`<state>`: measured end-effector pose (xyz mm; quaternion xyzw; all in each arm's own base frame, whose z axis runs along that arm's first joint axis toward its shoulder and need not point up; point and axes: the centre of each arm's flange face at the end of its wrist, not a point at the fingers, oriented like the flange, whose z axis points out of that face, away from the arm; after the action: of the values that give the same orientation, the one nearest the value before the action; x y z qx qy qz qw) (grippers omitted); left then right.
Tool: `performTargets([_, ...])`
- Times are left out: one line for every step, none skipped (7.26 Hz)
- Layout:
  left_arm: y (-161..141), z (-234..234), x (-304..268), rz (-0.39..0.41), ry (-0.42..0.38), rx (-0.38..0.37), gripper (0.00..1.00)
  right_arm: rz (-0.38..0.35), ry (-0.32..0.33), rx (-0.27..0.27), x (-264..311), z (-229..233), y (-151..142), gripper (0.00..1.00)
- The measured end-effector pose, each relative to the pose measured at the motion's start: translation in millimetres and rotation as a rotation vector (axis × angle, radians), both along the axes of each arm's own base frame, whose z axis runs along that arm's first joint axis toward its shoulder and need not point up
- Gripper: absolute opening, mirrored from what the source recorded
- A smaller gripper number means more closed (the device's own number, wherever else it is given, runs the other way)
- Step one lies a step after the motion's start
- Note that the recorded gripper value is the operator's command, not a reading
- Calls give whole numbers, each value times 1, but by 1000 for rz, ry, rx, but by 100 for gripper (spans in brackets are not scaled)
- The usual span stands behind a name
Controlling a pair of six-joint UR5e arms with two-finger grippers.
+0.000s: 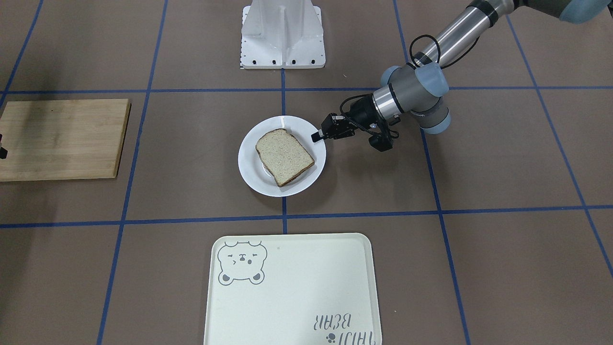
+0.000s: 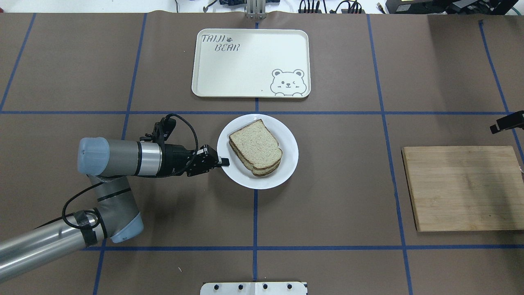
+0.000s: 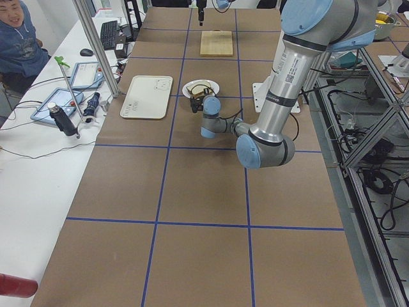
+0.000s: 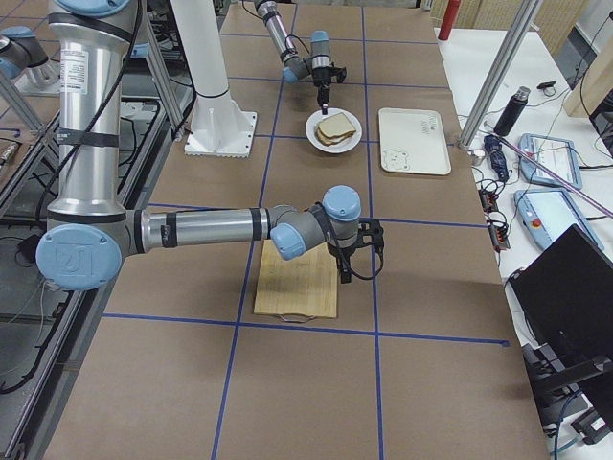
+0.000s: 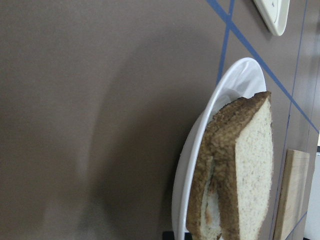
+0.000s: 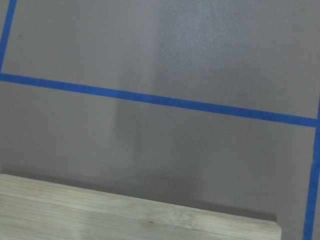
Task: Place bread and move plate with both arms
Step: 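Lift the plate with the left gripper and carry it onto the bear tray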
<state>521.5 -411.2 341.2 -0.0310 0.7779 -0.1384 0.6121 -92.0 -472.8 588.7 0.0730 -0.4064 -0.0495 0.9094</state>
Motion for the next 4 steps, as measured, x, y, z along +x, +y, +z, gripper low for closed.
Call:
performTargets([-8,-16,1,-46,41,-51,0,4,-1,0,2,0,0,100])
performTargets([-17,-30,1,-93,78,-97,0,8,-3,3,4,-2,-1,100])
performTargets([-30,-37,0,-149,105,-146,0,11,-5,6,6,-4,0,100])
performTargets([-48,-38,1,-209,116,-199,0,13,-6,9,7,-5,0,100])
